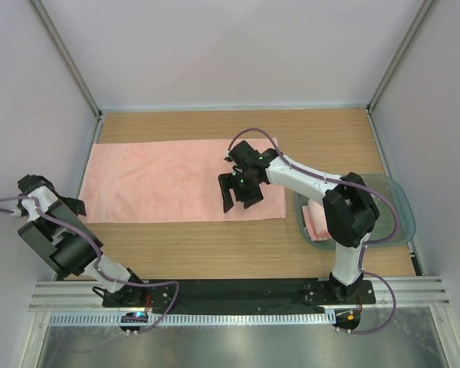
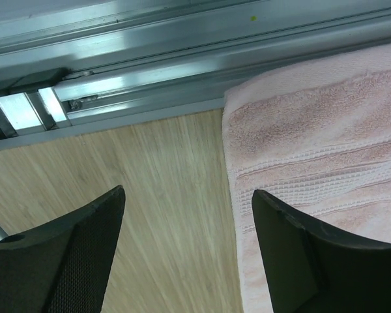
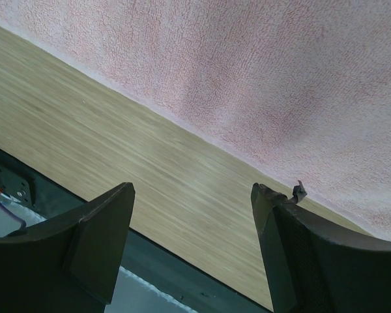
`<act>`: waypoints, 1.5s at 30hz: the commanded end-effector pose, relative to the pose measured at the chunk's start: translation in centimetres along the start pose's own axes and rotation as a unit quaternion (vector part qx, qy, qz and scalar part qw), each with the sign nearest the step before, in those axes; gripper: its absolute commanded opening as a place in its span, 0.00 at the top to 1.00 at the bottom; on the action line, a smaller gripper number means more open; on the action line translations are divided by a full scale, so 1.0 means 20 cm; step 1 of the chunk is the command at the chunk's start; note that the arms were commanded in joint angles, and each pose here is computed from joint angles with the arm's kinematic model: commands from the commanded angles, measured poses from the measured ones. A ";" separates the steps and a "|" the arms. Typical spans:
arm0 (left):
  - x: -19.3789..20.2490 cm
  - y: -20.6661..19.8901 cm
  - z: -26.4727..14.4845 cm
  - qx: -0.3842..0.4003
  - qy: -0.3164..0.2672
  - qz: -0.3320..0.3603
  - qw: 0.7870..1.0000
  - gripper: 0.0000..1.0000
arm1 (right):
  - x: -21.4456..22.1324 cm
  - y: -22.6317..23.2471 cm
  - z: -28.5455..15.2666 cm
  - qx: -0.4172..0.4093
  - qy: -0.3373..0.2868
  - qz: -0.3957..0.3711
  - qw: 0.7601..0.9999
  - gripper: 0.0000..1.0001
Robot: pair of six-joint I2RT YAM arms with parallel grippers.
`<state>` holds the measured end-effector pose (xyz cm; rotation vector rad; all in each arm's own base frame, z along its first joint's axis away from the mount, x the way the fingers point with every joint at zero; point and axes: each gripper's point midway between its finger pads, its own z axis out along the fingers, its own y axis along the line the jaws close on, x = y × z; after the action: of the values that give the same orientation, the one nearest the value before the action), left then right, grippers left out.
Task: Roll the towels
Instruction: Fold the towel
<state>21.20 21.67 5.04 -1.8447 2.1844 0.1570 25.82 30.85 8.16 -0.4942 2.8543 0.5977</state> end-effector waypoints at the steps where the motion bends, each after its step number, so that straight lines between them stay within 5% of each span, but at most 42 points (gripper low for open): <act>1: -0.19 -0.01 0.07 -0.002 -0.039 -0.047 0.998 0.21 | -0.02 0.04 -0.03 -0.015 -0.016 -0.003 1.000 0.20; 21: -0.15 -0.27 0.28 0.010 -0.043 0.021 0.999 0.25 | 0.04 -0.11 0.02 0.015 -0.018 0.000 1.000 0.20; 30: -0.15 -0.36 0.33 0.021 -0.034 0.034 0.999 0.60 | -0.06 -0.38 -0.10 0.027 -0.066 0.085 0.994 0.20; 37: -0.13 -0.40 0.33 0.030 -0.025 0.044 0.998 1.00 | -0.03 -0.58 -0.11 0.056 -0.072 0.155 0.984 0.18; 45: -0.10 -0.46 0.22 0.043 -0.034 0.064 0.996 1.00 | 0.07 -0.76 -0.05 0.039 -0.055 0.236 0.969 0.18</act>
<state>26.37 20.21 1.40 -1.8616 2.2935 0.1749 29.15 17.24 3.03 0.1758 2.9108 0.5117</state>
